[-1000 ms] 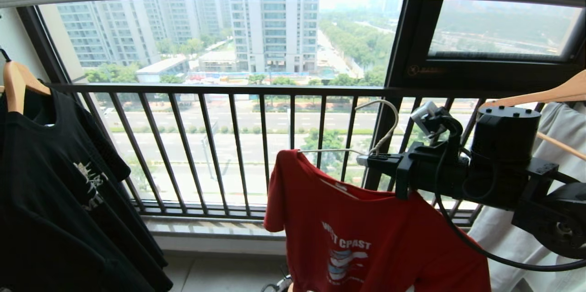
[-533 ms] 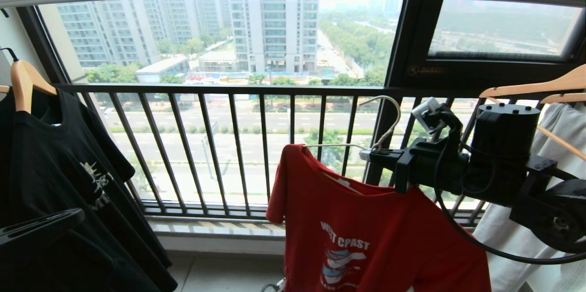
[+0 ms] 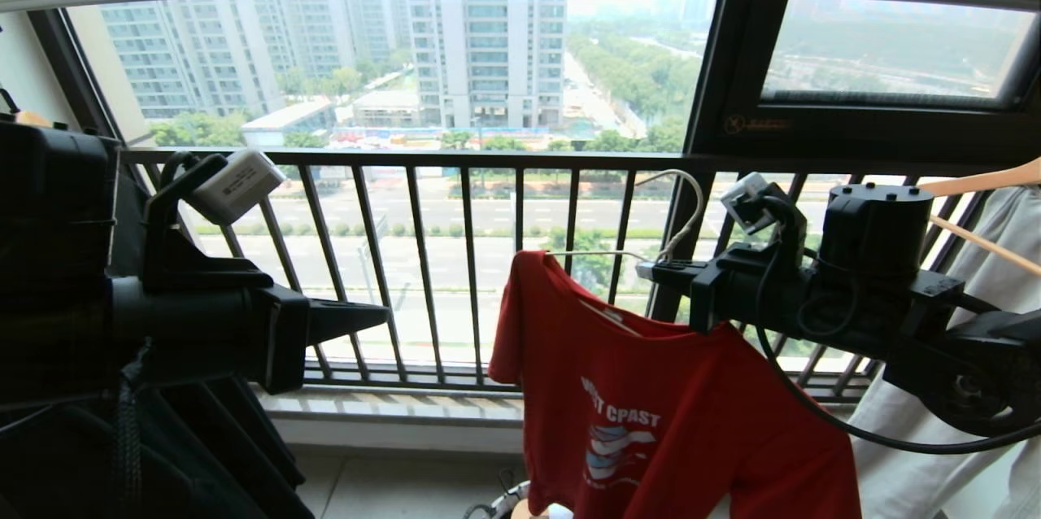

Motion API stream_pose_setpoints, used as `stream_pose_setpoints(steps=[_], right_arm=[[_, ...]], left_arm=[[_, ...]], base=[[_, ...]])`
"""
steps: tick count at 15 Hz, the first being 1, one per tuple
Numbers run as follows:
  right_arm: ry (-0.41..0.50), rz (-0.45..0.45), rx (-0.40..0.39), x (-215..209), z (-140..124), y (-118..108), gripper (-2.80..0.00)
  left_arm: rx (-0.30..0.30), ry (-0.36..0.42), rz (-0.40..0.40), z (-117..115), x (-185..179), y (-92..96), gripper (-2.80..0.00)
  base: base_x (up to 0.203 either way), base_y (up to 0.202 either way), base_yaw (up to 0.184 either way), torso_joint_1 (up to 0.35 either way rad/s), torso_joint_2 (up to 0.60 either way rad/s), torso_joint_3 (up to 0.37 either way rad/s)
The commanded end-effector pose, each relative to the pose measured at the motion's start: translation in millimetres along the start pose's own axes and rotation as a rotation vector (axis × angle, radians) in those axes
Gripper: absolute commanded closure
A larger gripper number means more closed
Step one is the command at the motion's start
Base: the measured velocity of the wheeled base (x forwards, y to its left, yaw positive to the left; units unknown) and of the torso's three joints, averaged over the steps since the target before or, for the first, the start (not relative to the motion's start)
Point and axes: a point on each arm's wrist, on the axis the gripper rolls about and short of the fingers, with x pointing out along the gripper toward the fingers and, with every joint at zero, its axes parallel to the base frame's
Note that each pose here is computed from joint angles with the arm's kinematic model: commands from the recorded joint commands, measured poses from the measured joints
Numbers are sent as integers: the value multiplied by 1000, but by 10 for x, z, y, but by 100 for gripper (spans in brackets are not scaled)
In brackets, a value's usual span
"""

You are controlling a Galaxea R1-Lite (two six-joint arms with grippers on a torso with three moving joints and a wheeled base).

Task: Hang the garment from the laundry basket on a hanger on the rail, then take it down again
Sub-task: Take the clothes off the clothes rack

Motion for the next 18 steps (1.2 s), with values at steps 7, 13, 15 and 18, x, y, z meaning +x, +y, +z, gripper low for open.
stream_pose_setpoints(steps=[7,13,15,18], right_arm=[[40,-27,17,150,-140,-79,0],[44,-18,17,172,-153,-55,0],[45,-14,17,178,-154,-44,0],[52,8,14,203,-171,26,0]], left_arm=[[-76,251,-16,-71,1409,364,0],[-130,197,99,-176,1806,442,0],[-131,204,154,-262,1944,311,-280],[-153,67,216,-273,2156,153,-280]], base=[[0,0,0,0,0,0],[0,0,0,0,0,0],[0,0,0,0,0,0],[0,0,0,0,0,0]])
